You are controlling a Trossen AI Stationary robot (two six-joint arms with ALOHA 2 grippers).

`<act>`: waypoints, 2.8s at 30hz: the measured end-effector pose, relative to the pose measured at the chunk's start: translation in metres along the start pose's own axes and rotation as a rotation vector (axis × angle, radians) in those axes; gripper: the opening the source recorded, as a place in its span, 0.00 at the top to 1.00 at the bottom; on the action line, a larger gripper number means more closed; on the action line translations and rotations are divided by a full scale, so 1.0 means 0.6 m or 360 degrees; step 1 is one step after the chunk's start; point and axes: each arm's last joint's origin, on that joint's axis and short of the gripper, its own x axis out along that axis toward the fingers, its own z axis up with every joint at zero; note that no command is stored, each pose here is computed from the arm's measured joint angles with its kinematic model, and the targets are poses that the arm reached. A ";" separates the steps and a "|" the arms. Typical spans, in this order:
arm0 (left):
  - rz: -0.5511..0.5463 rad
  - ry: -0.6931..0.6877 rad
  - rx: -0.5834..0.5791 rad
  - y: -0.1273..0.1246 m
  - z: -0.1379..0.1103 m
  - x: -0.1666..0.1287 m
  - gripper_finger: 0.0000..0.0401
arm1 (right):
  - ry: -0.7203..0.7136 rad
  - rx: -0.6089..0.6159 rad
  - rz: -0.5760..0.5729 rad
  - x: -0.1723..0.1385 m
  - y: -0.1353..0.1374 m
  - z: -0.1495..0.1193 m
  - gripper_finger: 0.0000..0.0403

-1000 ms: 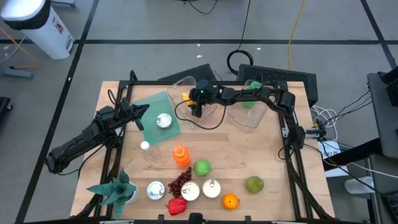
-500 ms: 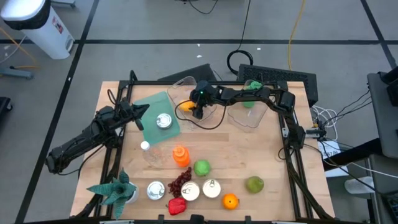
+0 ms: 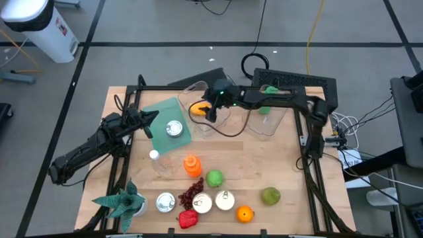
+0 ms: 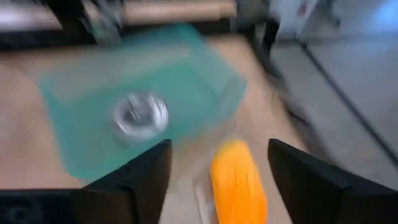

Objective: Pick & Place Food Item
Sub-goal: Put the orange bottle into the right transparent bin

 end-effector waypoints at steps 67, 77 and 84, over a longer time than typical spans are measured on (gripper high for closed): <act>-0.0210 -0.0004 -0.0099 -0.007 0.002 0.000 0.96 | -0.0558 0.0252 -0.0005 -0.346 0.194 -0.286 1.00; -0.0218 -0.0083 -0.0090 -0.007 0.010 -0.001 0.96 | -0.0423 0.0185 0.0008 -0.307 0.219 -0.164 1.00; -0.0218 -0.0097 -0.0059 -0.007 0.012 -0.001 0.96 | 0.0058 -0.0055 0.0181 -0.244 0.255 -0.036 1.00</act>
